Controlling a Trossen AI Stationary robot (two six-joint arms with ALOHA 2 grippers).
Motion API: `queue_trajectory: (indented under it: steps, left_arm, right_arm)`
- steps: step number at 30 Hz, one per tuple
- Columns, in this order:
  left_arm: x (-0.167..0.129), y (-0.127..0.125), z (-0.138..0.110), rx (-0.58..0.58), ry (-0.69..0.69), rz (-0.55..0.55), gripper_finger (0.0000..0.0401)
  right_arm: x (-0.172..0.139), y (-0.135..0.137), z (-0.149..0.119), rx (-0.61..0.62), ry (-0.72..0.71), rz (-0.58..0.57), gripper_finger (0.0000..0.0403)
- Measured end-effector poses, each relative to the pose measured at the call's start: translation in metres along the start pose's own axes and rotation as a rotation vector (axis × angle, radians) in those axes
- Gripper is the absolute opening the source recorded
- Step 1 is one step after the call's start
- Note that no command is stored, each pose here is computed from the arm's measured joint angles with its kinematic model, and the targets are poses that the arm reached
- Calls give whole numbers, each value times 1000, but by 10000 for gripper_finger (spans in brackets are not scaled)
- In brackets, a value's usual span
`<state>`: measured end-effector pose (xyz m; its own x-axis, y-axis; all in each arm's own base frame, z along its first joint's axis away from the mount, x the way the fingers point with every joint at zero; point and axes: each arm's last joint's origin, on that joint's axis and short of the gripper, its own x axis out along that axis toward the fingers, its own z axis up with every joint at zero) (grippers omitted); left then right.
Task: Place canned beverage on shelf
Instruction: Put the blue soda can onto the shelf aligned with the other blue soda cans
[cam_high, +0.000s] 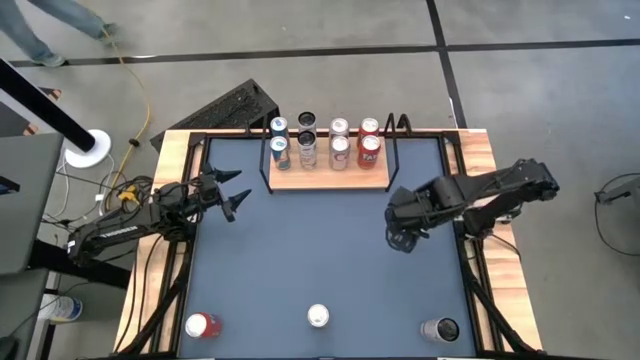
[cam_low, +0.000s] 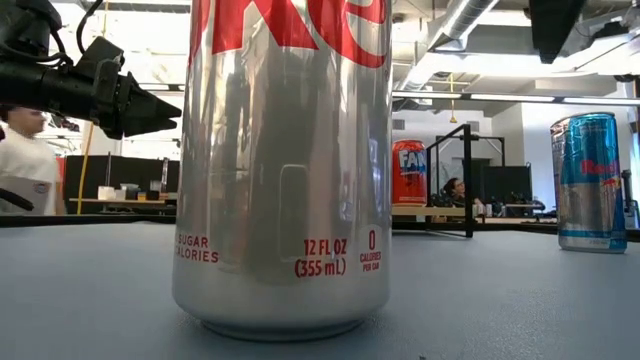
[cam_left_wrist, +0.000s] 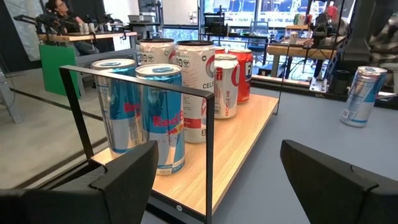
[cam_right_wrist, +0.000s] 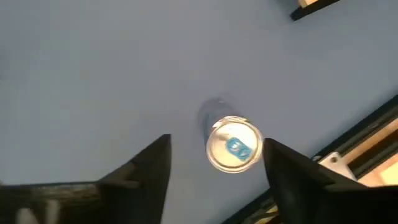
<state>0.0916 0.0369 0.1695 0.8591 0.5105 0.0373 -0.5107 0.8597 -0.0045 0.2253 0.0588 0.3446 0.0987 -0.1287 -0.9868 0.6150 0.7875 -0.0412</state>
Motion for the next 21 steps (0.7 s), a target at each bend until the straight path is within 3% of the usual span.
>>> queue_trajectory:
  steps: [8, 14, 21]
  left_arm:
    - [0, 0, 0, 0, 0, 0, 327]
    - [0, 0, 0, 0, 0, 0, 327]
    - [0, 0, 0, 0, 0, 1, 327]
  right_arm:
    - [3, -7, 10, -43, 49, 27, 300]
    - [14, -11, 26, -51, 160, 79, 306]
    - [53, 0, 55, -182, 326, 93, 306]
